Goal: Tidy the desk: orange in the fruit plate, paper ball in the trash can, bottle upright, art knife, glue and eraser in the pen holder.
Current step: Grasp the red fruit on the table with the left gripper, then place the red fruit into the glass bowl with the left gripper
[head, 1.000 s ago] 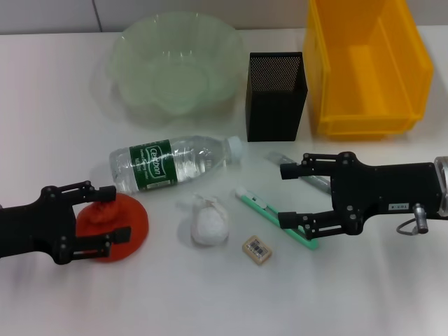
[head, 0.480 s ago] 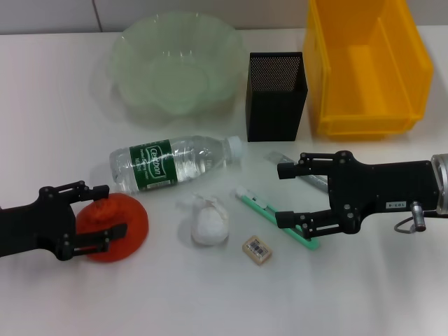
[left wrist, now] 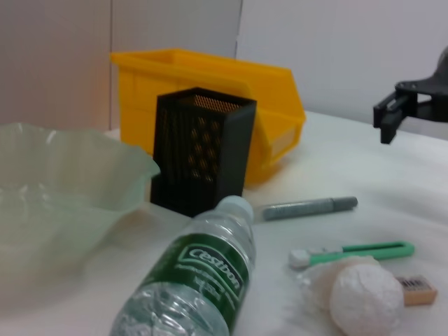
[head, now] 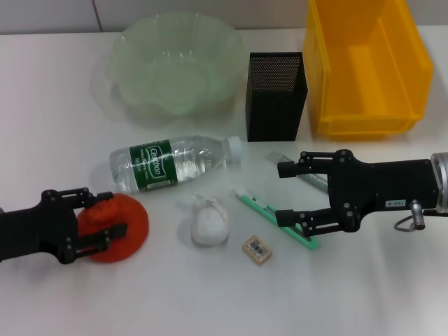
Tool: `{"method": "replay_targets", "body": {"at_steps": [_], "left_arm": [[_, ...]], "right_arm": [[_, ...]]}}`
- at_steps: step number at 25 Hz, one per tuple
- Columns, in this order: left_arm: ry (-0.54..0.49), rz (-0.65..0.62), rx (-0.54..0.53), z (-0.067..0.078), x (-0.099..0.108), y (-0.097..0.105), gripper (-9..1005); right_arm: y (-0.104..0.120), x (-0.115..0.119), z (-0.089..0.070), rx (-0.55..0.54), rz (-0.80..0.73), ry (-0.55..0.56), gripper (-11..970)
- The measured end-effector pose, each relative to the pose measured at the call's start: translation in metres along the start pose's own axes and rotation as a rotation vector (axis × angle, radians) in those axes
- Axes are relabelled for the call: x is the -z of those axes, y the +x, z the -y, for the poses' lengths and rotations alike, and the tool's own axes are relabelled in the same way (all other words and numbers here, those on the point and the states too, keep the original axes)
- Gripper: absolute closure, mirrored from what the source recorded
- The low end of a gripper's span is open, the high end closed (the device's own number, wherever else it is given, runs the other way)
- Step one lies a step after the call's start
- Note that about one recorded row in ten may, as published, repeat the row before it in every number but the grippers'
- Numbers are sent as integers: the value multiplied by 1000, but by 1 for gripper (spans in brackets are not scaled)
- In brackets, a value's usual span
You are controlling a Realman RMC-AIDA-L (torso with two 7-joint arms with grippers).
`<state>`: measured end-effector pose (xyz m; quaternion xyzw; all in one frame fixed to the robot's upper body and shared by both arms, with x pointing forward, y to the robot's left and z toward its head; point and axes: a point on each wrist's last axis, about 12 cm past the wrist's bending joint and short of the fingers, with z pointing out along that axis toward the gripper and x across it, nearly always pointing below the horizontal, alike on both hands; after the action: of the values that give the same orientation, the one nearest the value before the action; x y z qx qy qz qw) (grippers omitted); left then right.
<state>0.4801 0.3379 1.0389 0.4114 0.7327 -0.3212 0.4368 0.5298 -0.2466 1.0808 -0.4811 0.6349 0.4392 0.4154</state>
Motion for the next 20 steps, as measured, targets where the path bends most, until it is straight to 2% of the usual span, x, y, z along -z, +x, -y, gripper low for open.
{"method": "replay_targets", "body": {"at_steps": [2,7,13,15,20], "left_arm": [[7,-12,-3,1,-1,1,233],[11,-21,-5,2,-4,2,482],[17,-8,-1,3,-4,0,726],[25,60,19,3,1,-8,794],[80,226,42,7,5,-29,813]], "right_arm": [[0,0,0,0,-1,1,142],[0,0,0,0,-2,2,143],[0,1,0,0,-3,2,143],[0,1,0,0,-5,2,142],[3,3,-1,-5,-9,7,142]]}}
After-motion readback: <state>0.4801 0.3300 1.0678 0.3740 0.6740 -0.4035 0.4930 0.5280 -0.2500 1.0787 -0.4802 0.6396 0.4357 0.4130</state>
